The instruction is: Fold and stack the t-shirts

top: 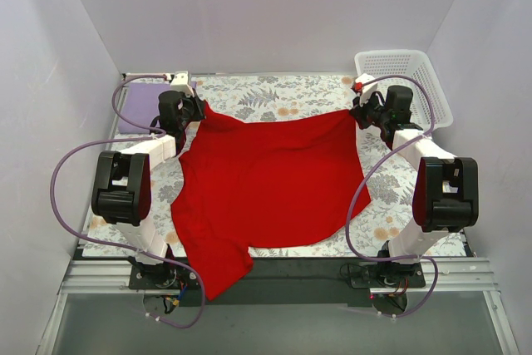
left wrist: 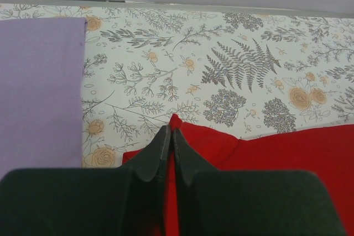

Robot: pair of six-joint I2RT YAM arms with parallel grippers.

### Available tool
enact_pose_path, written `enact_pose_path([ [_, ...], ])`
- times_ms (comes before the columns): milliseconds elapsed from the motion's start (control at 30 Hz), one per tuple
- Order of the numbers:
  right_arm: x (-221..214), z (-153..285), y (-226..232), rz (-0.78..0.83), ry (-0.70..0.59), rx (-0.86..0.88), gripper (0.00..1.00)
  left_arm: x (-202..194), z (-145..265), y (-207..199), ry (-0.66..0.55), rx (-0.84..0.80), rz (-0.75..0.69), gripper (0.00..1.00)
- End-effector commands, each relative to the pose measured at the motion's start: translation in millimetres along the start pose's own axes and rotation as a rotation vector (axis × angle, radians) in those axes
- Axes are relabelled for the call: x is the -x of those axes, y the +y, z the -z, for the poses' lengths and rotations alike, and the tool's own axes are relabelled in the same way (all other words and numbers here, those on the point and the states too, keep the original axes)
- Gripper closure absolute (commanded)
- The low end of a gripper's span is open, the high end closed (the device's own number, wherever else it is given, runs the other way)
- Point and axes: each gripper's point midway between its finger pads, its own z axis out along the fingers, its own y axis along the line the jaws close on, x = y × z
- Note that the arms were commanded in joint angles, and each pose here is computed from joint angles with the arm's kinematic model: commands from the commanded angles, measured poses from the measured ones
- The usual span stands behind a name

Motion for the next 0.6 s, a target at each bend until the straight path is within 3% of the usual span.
enact_pose_path([
  [0, 15.5, -1.2, -9.7, 0.026, -0.026, -0.009, 0.99, 36.9, 8.5, -9.8, -0.081, -0.039, -0.031, 1.0],
  [233, 16.7, -0.7, -8.1, 0.025, -0.026, 0.001, 0.99, 61.4, 20.5, -22.0, -0.176, -0.1, -0.119, 1.0],
  [567, 22.0, 5.9, -4.0, 0.04, -0.032, 0.013, 0.99, 56.0, 29.7, -26.5, -0.184, -0.137, -0.118, 1.0],
])
